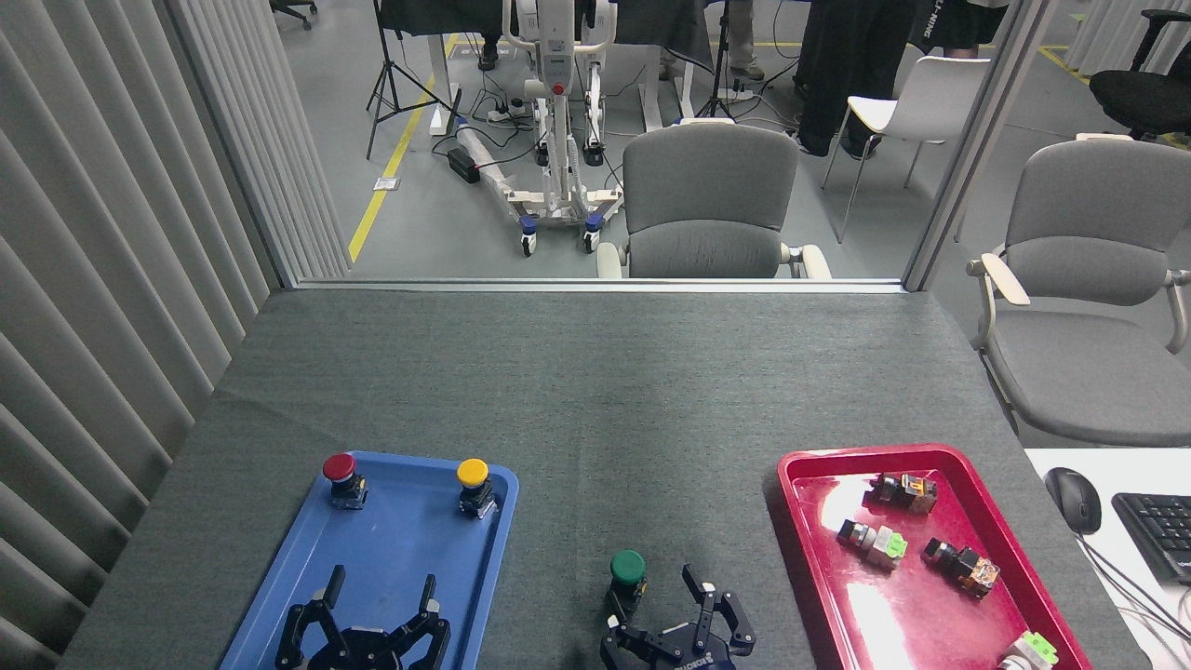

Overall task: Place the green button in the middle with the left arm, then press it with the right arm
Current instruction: 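Move the right gripper over the green button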

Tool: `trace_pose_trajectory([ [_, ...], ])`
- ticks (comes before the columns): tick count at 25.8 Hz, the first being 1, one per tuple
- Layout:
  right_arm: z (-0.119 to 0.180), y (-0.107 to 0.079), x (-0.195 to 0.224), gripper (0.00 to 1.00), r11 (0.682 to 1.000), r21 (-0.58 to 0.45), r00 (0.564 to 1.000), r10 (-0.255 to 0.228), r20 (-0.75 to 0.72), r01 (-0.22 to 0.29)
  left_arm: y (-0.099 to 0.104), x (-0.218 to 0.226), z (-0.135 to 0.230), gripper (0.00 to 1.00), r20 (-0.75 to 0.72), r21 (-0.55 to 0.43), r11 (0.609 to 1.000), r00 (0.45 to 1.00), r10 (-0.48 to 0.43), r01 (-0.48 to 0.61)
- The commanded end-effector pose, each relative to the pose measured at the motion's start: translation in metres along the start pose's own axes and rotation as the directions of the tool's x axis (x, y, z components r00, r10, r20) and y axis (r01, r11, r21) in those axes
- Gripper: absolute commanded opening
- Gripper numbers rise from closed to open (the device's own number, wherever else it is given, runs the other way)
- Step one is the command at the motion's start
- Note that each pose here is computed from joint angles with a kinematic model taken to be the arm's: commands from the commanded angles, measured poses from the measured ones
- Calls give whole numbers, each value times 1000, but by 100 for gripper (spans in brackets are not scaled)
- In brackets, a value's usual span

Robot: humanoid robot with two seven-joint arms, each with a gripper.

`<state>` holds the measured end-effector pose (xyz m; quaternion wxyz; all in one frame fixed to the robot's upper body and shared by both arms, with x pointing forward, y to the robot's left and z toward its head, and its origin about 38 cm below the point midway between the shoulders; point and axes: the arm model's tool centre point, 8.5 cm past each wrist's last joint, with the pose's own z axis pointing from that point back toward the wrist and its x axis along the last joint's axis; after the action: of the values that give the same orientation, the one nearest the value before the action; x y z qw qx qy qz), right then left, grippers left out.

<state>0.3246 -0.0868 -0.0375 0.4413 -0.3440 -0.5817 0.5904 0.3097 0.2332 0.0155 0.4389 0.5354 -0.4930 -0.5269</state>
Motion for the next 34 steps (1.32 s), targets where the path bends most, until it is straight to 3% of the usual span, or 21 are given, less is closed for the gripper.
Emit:
trace_pose_trajectory([
  [1, -15, -1, 9, 100, 1000, 6, 1000, -3, 30, 3, -3, -1, 2, 100, 6, -9, 1000, 1000, -7, 7],
  [4, -30, -10, 6, 100, 1000, -7, 999, 14, 32, -14, -13, -4, 9, 100, -2, -41, 999, 1000, -12, 12],
  [10, -26, 7, 7, 98, 999, 44, 1000, 11, 29, -13, -12, -4, 8, 100, -3, -38, 999, 1000, -11, 11],
  [14, -25, 13, 6, 89, 998, 65, 999, 8, 31, -10, -14, -6, 9, 100, -11, -45, 999, 1000, -14, 13],
  [18, -24, 14, 6, 87, 998, 69, 999, 10, 33, -12, -12, -9, 9, 100, -13, -42, 999, 1000, -20, 20],
  [26, -21, 15, 7, 88, 998, 65, 999, 14, 35, -16, -13, -9, 9, 100, -13, -45, 999, 1000, -22, 21],
  [30, -19, 7, 5, 97, 1000, 9, 1000, 13, 23, -14, -13, -10, 9, 100, -14, -45, 999, 1000, -22, 22],
  [34, -8, 6, -2, 98, 999, -32, 998, 28, -48, -29, -13, -11, 9, 100, -16, -45, 999, 1000, -21, 20],
])
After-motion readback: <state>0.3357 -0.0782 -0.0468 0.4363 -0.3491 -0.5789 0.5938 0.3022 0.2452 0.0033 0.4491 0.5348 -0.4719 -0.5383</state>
